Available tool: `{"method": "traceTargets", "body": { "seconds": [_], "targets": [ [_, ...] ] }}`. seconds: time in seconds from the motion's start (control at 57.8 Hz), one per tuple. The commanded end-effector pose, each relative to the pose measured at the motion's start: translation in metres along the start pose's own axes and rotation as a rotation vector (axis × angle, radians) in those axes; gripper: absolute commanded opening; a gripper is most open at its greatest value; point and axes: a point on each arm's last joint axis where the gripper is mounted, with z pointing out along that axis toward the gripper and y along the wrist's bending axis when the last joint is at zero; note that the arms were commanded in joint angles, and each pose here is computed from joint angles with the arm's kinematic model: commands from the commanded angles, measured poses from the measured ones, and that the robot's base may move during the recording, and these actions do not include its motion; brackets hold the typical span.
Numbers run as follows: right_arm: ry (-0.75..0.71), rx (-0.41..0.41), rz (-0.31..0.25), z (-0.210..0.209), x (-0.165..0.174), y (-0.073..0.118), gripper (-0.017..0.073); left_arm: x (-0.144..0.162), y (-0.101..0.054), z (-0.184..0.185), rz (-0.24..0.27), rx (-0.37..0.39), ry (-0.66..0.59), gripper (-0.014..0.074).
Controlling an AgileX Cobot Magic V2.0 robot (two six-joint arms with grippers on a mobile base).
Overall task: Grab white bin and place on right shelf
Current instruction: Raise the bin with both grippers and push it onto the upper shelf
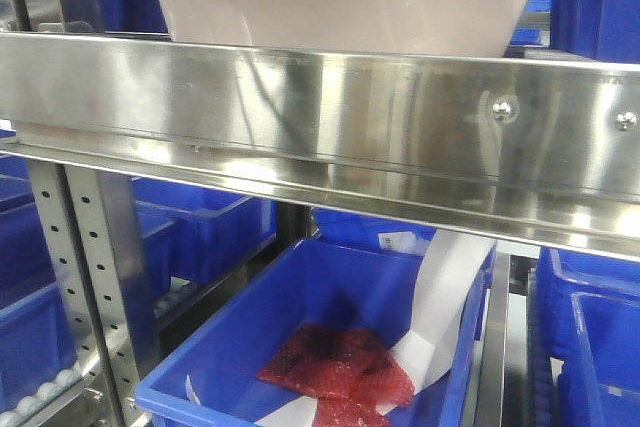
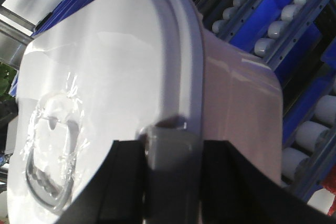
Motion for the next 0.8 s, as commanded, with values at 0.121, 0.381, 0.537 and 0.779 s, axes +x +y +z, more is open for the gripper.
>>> {"method": "traceTargets", "body": {
  "seconds": [0.121, 0.381, 0.537, 0.779],
  "targets": [
    [0.062, -0.167, -0.1, -0.003, 0.005, 0.044, 0.0642, 0.018, -0.059, 0.001, 0.037, 0.274, 0.157, 0.052],
    [-0.007, -0.048, -0.174, -0.007, -0.007, 0.035, 0.0636, 0.013, -0.062, -0.001, 0.131, 0.213, 0.167, 0.0552],
    [-0.014, 0.036, -0.269, -0.015, -0.017, 0.034, 0.0636, 0.005, -0.065, -0.005, 0.3, 0.063, 0.216, 0.0543],
    [-0.047, 0.123, -0.356, -0.038, -0.03, 0.037, 0.0636, -0.007, -0.078, -0.019, 0.476, -0.119, 0.303, 0.0542]
  ]
}}
